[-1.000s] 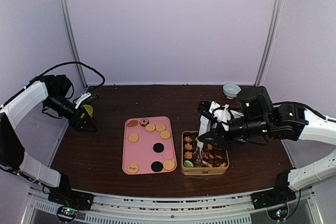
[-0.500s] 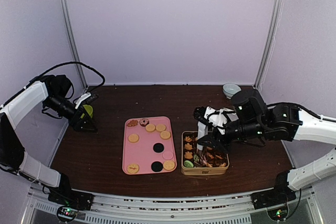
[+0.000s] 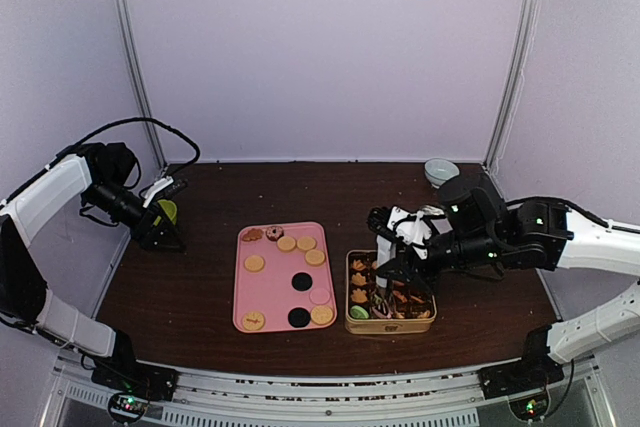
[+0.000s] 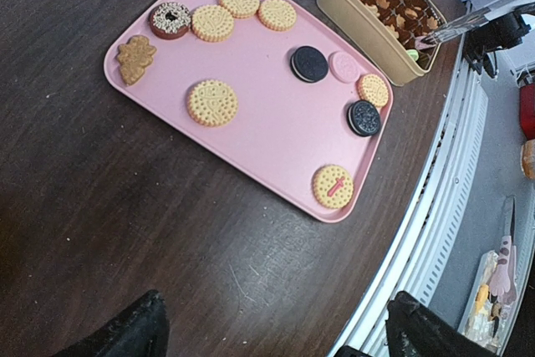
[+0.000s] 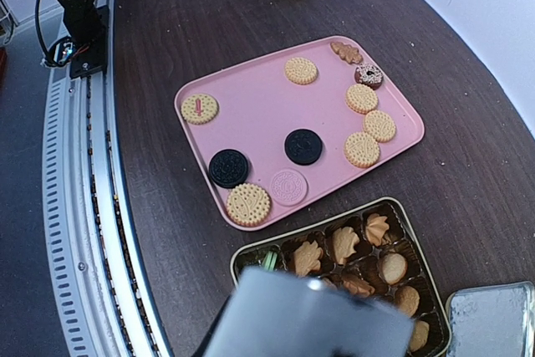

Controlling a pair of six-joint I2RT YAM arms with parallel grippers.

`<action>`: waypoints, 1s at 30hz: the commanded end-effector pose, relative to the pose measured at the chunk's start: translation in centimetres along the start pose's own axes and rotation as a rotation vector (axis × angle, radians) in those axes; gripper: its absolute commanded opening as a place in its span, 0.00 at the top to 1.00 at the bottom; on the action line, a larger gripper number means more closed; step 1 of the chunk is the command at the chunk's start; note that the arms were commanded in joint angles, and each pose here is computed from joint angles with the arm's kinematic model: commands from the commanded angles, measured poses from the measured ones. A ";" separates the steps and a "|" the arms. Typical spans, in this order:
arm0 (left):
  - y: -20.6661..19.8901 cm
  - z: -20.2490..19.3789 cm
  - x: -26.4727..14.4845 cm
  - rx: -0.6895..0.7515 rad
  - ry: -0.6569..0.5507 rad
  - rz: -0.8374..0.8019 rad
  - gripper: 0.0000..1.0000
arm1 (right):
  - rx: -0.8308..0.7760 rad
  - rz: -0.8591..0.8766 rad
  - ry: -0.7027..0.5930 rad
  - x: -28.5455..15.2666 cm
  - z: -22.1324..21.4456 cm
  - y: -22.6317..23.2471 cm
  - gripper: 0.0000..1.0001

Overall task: Pack the cookies
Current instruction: Adjust the fake cookies in the empty pocket of the box, then place the clamp on the plate.

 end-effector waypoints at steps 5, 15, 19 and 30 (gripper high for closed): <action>0.0 0.6 -0.6 0.017 -0.030 0.005 0.07 | 0.009 0.012 -0.039 -0.6 1.0 0.2 0.86; -0.2 0.5 -0.8 0.026 -0.028 0.010 0.07 | 0.035 -0.038 -0.153 -2.1 3.1 -0.3 0.65; -0.1 0.6 -0.7 0.024 -0.030 0.004 0.07 | 0.048 -0.037 -0.194 -2.6 4.2 -0.2 0.66; 0.4 0.3 -0.9 0.024 -0.003 0.071 0.02 | 0.244 0.057 -0.262 2.6 11.3 0.3 0.72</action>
Point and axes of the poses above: each gripper's point midway between its finger pads, its own x axis out along the fingers, its own y axis along the line the jaws close on, z = x × y, the point moved 6 cm from there along -x, back along the fingers, and after that the axes turned 9 degrees about x, right-handed, at the moved point
